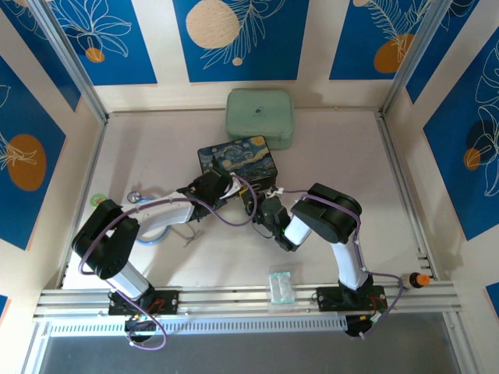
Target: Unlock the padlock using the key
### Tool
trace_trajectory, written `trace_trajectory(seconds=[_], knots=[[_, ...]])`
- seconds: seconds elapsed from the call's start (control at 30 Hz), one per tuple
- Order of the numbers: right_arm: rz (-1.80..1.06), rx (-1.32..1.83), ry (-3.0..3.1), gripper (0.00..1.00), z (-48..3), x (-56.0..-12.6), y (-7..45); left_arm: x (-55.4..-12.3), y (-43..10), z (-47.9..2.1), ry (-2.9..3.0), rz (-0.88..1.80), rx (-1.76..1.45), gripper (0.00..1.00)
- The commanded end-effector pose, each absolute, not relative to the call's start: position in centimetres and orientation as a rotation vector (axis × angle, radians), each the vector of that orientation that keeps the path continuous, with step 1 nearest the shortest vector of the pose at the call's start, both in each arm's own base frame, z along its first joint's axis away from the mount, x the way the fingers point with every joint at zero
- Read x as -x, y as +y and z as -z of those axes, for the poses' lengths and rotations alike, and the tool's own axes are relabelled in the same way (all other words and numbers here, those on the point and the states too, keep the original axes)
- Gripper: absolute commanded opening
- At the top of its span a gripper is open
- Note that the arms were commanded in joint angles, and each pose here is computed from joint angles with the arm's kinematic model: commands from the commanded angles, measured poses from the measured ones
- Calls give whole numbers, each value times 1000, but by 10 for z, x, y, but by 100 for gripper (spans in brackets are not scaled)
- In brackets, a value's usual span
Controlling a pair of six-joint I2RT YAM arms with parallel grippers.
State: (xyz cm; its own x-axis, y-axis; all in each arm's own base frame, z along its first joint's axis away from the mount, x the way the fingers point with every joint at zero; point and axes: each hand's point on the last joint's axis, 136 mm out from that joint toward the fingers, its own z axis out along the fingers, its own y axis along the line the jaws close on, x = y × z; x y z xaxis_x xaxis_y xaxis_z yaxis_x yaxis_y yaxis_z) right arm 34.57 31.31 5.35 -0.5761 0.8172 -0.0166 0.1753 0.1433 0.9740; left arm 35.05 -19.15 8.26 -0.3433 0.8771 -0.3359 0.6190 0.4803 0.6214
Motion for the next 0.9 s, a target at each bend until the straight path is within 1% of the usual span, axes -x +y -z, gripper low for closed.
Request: trace_trajectory(seconds=[0.0, 0.13, 0.33, 0.4, 0.47, 0.53, 0.63, 0.77, 0.87], knots=[[-1447, -1044, 1559, 11, -102, -377, 280, -322, -161, -40, 2228, -574, -1378, 68], [-1410, -1076, 1524, 10, -100, -386, 270, -321, -161, -41, 2228, -575, -1380, 68], [-1375, -1066, 1555, 9, -87, -381, 276, -323, -160, -39, 2230, -597, -1382, 68], [-1305, -1044, 1581, 9, -82, -376, 271, -323, -159, -39, 2230, -598, -1383, 68], [-1239, -1094, 1615, 9, -67, -371, 257, -323, -158, -39, 2230, -598, -1377, 68], [-1243, -1083, 1604, 9, -66, -374, 251, -323, -158, -38, 2228, -594, -1375, 68], [-1289, -1146, 1564, 9, -61, -378, 248, -323, -156, -36, 2240, -604, -1378, 68], [-1221, -1055, 1596, 10, -73, -379, 244, -322, -154, -37, 2240, -607, -1368, 68], [-1220, -991, 1617, 10, -81, -377, 243, -324, -156, -40, 2237, -601, -1356, 68]])
